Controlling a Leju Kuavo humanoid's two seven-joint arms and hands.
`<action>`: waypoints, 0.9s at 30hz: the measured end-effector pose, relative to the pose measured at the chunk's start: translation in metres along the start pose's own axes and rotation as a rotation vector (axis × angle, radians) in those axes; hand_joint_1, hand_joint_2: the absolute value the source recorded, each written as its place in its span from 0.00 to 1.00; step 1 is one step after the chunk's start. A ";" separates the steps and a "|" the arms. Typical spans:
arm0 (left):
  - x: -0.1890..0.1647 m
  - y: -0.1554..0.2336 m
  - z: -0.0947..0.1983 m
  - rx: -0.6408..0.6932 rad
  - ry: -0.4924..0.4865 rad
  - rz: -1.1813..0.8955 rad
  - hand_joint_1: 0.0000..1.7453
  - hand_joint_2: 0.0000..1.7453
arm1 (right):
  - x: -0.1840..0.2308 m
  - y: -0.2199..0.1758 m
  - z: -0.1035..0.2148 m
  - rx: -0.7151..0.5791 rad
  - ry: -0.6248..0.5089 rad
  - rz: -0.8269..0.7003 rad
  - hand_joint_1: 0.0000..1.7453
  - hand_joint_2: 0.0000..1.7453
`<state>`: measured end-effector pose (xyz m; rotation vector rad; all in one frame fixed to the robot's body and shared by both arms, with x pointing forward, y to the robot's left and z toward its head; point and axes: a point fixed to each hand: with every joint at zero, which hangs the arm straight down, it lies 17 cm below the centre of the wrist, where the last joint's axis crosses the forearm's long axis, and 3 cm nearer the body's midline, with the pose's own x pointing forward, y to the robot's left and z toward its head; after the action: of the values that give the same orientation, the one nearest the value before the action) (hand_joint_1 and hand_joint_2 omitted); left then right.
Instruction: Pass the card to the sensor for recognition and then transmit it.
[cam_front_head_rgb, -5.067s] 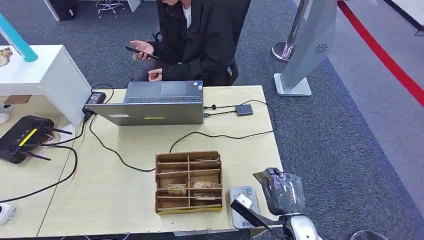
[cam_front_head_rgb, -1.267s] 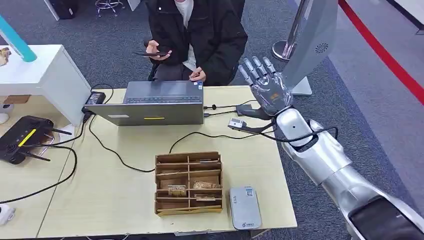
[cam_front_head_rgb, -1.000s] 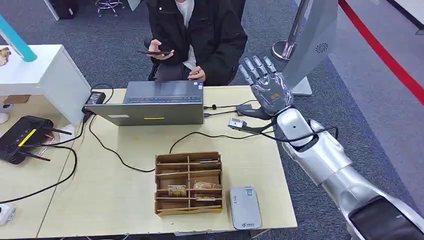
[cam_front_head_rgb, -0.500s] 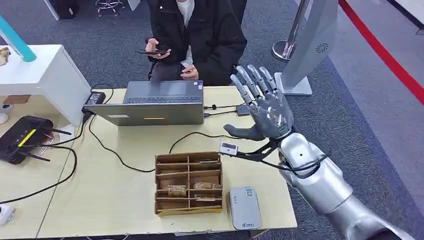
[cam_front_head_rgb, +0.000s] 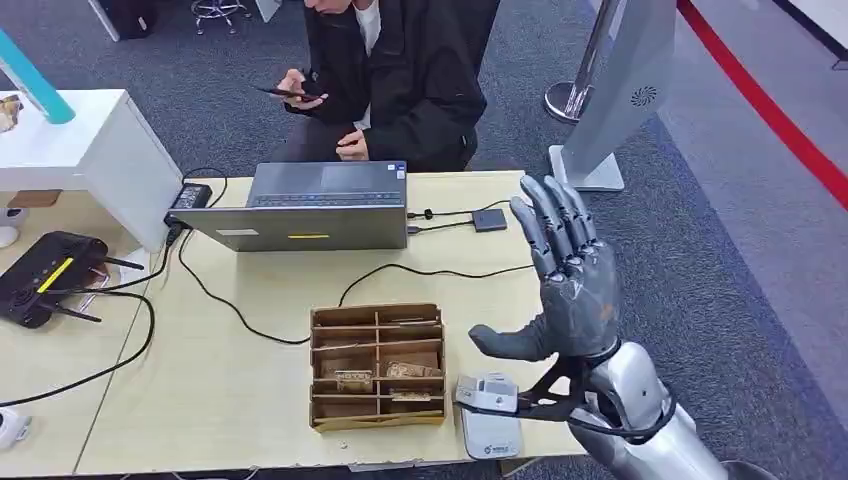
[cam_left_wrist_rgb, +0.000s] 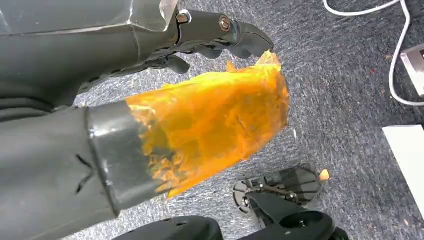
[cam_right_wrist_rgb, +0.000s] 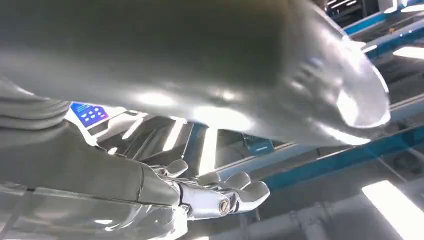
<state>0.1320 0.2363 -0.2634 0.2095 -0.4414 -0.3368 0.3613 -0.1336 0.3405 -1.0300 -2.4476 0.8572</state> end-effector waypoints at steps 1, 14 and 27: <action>0.000 0.000 0.000 0.001 0.000 0.003 0.00 0.00 | 0.001 -0.002 0.001 -0.004 0.000 -0.011 0.00 0.00; 0.001 0.002 -0.001 0.005 -0.007 0.003 0.00 0.00 | 0.005 -0.005 0.008 -0.007 -0.008 -0.014 0.00 0.00; -0.003 0.007 -0.001 0.024 0.008 -0.020 0.00 0.00 | 0.004 -0.005 0.015 -0.007 0.006 0.004 0.00 0.00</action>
<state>0.1319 0.2442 -0.2638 0.2392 -0.4359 -0.3507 0.3480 -0.1394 0.3330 -1.0388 -2.4463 0.8462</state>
